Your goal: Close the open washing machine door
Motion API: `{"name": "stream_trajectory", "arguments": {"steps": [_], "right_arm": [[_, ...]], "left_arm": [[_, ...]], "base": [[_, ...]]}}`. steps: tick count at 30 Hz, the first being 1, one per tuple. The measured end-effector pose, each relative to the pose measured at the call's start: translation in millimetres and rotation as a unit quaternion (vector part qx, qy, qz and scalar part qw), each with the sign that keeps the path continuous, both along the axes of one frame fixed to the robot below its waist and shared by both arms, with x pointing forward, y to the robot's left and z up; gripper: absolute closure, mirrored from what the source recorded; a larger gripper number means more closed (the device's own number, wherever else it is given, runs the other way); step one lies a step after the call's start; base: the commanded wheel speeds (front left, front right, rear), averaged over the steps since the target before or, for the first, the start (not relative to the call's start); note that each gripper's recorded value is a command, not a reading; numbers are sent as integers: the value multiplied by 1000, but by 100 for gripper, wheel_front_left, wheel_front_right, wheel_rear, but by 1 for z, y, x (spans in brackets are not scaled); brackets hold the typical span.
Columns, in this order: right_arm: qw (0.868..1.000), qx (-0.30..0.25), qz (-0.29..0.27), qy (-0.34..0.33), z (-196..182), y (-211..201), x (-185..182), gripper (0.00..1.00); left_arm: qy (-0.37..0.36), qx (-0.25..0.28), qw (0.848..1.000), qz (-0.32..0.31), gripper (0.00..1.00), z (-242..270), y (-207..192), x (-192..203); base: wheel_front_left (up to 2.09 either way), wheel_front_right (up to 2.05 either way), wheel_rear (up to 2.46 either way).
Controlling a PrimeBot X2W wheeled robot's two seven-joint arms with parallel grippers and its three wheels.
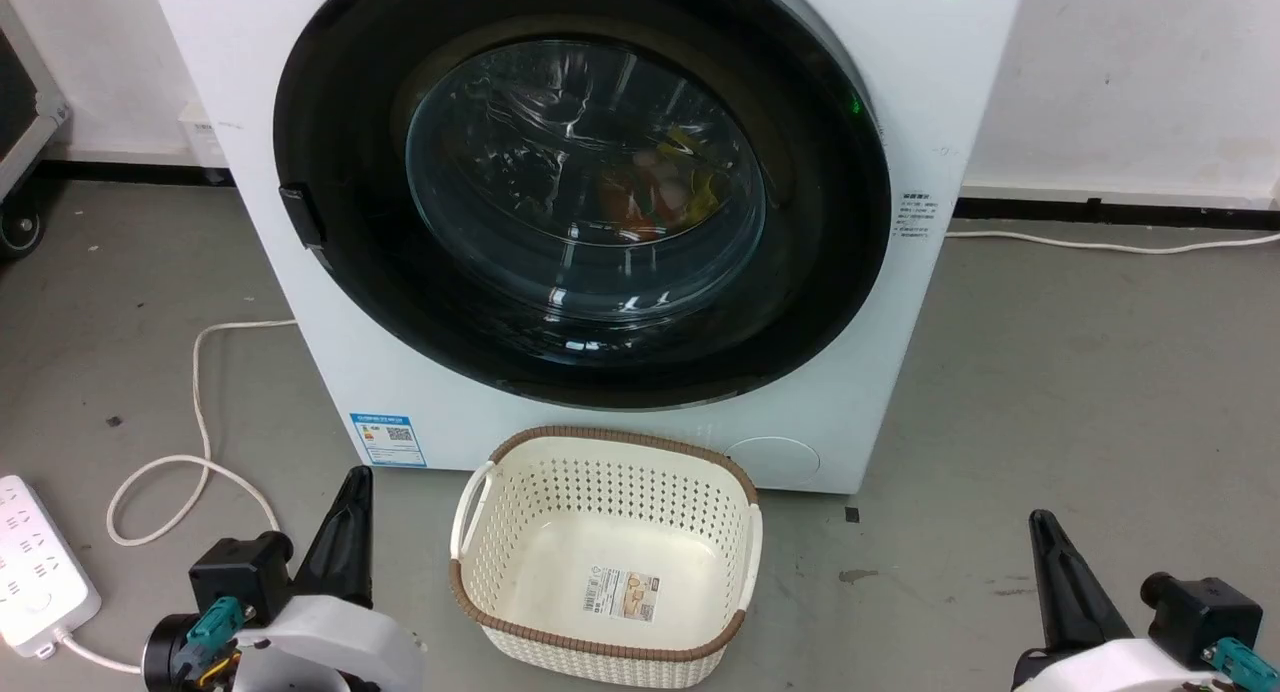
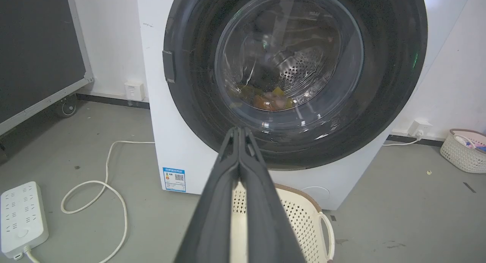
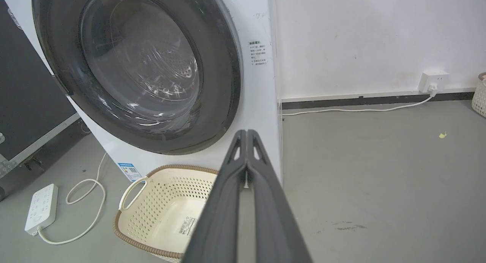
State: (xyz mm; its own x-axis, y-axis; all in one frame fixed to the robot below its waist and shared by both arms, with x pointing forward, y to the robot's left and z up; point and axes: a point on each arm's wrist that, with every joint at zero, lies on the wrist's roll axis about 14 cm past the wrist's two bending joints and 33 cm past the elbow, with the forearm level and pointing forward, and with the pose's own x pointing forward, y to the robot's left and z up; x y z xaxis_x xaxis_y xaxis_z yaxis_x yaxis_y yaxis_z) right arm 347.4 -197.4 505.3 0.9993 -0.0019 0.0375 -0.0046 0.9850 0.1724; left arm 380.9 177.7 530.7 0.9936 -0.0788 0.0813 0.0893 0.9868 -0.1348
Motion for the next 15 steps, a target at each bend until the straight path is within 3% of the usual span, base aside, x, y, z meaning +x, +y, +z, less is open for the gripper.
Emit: {"name": "stream_trajectory", "arguments": {"steps": [15], "right_arm": [[1000,-10,8,5,1,4,2,100]], "left_arm": [[0,10,1000,2,100,2,-2,1]], "base": [[0,0,0]]}}
